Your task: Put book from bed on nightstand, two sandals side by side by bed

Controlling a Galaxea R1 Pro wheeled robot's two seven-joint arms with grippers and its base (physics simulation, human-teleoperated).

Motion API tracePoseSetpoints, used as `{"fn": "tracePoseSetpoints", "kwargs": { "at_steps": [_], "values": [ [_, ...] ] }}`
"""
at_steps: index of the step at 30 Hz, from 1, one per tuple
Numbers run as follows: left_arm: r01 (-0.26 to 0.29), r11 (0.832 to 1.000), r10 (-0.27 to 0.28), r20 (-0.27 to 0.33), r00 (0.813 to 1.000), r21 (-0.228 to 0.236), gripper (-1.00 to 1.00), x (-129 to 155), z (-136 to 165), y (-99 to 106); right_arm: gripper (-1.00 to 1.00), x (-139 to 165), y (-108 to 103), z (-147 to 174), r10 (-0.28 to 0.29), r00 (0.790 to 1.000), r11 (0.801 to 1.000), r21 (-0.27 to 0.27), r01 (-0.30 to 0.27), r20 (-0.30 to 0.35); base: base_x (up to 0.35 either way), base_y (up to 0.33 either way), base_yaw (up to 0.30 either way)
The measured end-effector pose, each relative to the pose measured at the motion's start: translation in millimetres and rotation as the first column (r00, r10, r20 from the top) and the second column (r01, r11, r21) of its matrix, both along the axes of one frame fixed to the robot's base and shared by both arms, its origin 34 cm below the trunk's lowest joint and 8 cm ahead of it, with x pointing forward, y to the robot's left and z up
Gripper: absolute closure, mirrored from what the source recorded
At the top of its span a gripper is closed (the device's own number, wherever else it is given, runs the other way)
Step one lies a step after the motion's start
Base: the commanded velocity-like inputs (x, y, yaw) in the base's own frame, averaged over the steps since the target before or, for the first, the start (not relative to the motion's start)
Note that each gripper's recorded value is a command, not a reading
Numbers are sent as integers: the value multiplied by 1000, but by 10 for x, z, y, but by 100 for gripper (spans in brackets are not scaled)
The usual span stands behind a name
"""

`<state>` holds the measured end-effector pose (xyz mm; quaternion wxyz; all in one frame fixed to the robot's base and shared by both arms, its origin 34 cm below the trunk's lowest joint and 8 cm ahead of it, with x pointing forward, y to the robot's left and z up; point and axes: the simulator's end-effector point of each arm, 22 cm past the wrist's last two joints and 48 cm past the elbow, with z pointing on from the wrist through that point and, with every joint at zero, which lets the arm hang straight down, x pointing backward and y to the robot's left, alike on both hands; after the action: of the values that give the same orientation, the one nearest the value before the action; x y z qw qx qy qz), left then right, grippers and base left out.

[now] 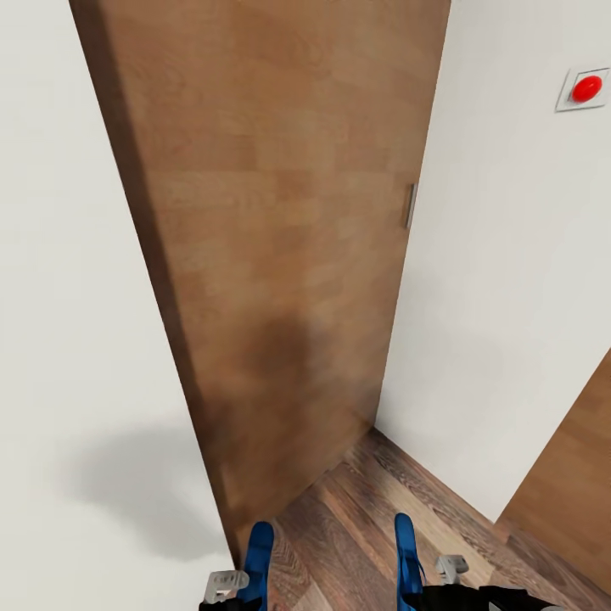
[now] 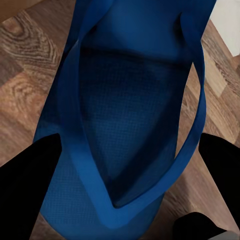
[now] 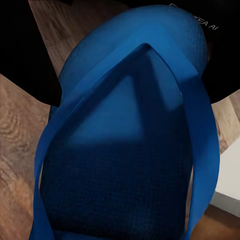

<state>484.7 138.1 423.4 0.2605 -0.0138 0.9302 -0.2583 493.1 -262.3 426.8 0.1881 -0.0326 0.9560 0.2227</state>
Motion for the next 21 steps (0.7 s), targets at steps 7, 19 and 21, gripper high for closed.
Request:
{"fn": "tracePoseSetpoints", "kwargs": {
  "at_steps": [7, 19, 21],
  "values": [
    [0, 1000, 0, -1, 1000, 0, 100, -1, -4, 0, 100, 1, 0, -3, 0, 1000, 1000, 0, 0, -1, -242, 0, 4],
    [-1, 1000, 1, 0, 1000, 0, 100, 0, 0, 1, 100, 1, 1, 0, 1, 1000, 1000, 0, -1, 0, -45, 0, 165],
    [0, 1000, 0, 0, 1000, 0, 100, -1, 0, 1, 100, -1, 2, 0, 1, 1000, 1000, 0, -1, 0, -1, 0, 288]
  ]
}}
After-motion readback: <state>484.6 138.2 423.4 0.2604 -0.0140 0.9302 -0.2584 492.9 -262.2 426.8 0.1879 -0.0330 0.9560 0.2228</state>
